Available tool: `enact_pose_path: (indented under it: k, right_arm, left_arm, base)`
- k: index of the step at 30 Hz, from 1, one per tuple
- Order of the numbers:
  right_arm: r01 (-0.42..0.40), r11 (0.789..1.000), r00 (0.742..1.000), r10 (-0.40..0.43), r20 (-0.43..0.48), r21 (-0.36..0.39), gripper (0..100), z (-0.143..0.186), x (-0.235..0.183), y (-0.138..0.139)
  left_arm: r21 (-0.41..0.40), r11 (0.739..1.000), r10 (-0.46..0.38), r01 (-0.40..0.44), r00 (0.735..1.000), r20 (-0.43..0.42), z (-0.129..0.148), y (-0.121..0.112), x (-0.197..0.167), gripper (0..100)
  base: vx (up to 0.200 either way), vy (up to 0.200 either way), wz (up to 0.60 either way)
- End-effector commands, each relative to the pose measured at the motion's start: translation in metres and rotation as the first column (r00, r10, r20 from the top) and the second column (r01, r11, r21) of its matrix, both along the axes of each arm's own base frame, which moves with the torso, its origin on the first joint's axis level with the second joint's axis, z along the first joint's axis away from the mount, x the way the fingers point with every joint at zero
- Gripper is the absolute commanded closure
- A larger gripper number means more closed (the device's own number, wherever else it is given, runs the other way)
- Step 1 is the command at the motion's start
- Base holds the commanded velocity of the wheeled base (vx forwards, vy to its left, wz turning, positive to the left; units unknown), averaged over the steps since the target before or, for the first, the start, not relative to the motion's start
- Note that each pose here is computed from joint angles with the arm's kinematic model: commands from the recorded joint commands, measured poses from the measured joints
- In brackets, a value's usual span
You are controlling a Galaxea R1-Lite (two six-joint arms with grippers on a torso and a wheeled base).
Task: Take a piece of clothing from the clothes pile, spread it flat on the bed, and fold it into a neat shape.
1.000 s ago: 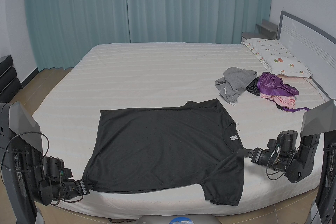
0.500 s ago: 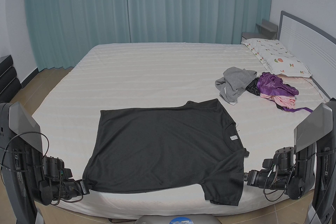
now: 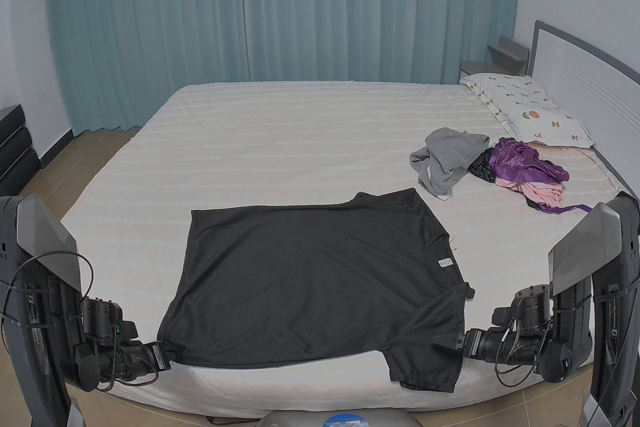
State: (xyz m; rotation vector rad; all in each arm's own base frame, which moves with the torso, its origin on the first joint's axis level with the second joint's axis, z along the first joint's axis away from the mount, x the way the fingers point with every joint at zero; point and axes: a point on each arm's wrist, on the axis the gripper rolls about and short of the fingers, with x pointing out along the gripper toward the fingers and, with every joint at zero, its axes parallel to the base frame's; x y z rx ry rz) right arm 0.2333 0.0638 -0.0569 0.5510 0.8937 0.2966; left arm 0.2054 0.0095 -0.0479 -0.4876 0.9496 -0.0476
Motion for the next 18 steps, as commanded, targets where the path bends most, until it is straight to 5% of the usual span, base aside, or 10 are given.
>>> enact_pose_path:
  k: [1,2,3,18]
  right_arm:
    - [-0.008,1.000,1.000,0.008,0.022,0.003,0,-0.003,0.005,0.004]
    - [-0.007,1.000,1.000,0.007,0.022,0.002,0,-0.003,0.005,0.004]
    - [-0.009,1.000,1.000,0.009,0.021,0.002,100,-0.003,0.005,0.004]
    - [0.047,0.999,0.999,-0.047,-0.005,0.004,100,0.009,-0.007,-0.005]
  left_arm:
    - [-0.003,1.000,0.002,-0.002,1.000,-0.015,0.001,0.000,-0.004,100]
    - [-0.005,1.000,0.006,-0.006,1.000,-0.015,0.001,0.000,-0.004,100]
    - [-0.006,1.000,0.007,-0.007,1.000,-0.016,0.001,0.000,-0.004,100]
    - [-0.009,1.000,0.012,-0.012,1.000,-0.014,0.002,0.000,-0.004,100]
  base:
    - [0.000,0.000,0.00]
    - [0.000,0.000,0.00]
    - [0.000,0.000,0.00]
    - [0.000,0.000,0.00]
